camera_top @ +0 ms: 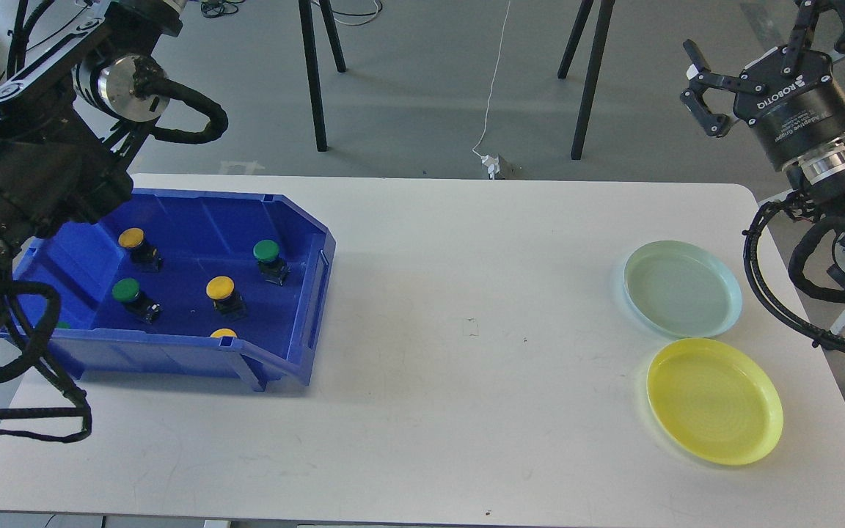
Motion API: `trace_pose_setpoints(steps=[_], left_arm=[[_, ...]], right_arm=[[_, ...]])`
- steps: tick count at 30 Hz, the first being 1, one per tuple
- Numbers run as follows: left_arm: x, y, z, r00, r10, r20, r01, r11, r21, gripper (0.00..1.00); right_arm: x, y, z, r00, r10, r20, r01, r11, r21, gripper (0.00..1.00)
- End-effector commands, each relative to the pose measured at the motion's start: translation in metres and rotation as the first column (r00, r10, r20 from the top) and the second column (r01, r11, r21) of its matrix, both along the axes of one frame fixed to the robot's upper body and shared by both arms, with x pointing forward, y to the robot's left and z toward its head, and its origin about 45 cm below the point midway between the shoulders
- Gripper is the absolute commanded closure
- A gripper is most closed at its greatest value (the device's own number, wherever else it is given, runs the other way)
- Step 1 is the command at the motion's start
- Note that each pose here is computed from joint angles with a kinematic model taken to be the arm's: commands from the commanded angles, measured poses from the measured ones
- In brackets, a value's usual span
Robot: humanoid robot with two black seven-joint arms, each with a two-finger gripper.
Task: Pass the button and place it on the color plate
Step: 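Swing the left gripper up and over the blue bin, then lower the left gripper into the bin onto a yellow-capped button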
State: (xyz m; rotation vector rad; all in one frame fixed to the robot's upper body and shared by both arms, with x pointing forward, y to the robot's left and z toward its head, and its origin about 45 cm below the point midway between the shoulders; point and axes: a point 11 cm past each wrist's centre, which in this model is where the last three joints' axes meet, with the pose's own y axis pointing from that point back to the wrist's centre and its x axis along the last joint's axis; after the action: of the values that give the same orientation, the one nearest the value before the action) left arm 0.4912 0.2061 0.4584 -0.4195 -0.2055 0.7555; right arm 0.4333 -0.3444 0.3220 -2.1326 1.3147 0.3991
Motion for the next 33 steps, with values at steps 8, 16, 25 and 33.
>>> trace_pose_setpoints(steps=[8,16,25,33], left_arm=[[-0.064,0.025,-0.071,0.976,-0.218,0.014,0.091,0.466,0.880,0.00],[-0.086,0.114,-0.126,0.969,-0.237,-0.068,0.049,-0.086,0.995,0.01],[-0.111,0.136,-0.226,0.939,-0.201,-0.281,0.242,-0.196,0.950,0.01],[-0.105,0.148,-0.254,0.939,-0.140,-0.313,0.278,-0.223,0.934,0.01]], right_arm=[[-0.005,-0.015,-0.005,0.999,-0.033,-0.011,0.033,0.999,-0.002,0.01],[-0.010,-0.027,-0.010,0.998,-0.054,-0.026,0.053,0.998,-0.024,0.01],[-0.012,-0.032,-0.013,0.997,-0.064,-0.035,0.063,0.998,-0.031,0.01],[-0.013,-0.037,-0.012,0.997,-0.074,-0.036,0.072,0.996,-0.044,0.01]])
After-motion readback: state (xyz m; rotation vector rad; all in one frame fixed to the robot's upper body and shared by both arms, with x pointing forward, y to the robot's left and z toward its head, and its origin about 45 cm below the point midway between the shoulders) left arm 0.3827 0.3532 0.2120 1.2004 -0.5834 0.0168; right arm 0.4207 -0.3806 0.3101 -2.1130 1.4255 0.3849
